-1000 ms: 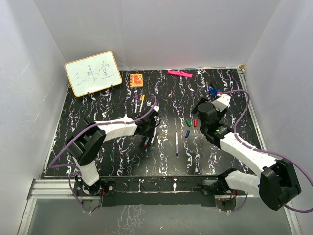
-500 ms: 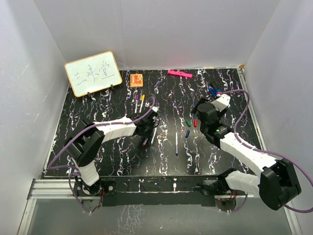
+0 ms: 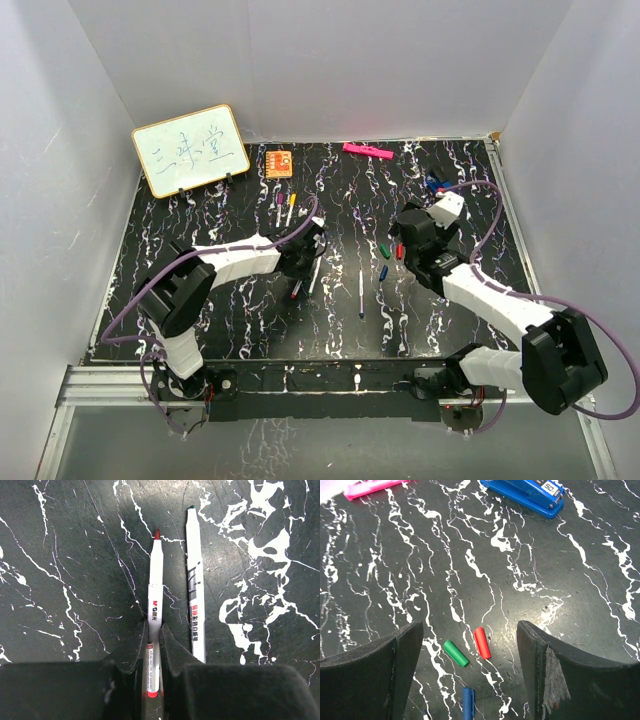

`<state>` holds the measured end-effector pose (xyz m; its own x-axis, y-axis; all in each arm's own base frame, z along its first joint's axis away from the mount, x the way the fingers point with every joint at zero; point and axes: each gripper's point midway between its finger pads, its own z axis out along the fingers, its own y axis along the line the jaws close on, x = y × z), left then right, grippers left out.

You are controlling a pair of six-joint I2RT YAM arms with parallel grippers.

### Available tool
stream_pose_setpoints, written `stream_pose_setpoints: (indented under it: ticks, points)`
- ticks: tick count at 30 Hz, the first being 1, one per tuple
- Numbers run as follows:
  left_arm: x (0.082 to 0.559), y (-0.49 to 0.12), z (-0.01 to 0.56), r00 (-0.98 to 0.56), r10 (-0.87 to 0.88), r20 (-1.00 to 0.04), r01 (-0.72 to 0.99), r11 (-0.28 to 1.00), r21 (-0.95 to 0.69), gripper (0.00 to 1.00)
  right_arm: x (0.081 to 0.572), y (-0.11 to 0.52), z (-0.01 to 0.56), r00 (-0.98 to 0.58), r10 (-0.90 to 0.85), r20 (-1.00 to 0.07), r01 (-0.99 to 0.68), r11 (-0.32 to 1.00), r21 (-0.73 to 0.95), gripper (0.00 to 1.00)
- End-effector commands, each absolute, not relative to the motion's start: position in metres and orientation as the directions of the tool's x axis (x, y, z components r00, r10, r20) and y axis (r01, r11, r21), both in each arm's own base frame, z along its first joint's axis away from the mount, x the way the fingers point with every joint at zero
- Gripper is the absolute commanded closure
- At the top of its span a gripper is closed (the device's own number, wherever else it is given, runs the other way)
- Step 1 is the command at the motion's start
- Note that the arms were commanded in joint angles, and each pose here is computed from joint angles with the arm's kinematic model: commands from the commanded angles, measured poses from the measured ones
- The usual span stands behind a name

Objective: Insert the pens into the pen caps

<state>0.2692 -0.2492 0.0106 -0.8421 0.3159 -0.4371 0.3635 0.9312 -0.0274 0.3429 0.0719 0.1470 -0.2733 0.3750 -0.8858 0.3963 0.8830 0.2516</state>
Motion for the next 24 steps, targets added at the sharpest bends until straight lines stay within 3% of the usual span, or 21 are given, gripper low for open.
stream_pose_setpoints:
  ticks: [1,13,24]
  points:
    - [0.216,-0.201,-0.034,-0.9,0.405,-0.16,0.399,0.914,0.071,1.0,0.352,0.068,0.155,-0.26,0.374,-0.89,0.438,0.867,0.236,0.28]
    - [0.242,-0.203,0.024,-0.879,0.357,-0.317,0.363,0.931,0.045,1.0,0.356,0.065,0.101,-0.44,0.351,-0.826,0.474,0.873,0.118,0.4]
    - [0.255,-0.206,0.069,-0.838,0.318,-0.444,0.347,0.938,0.017,1.0,0.356,0.076,0.073,-0.552,0.327,-0.767,0.434,0.898,0.071,0.42]
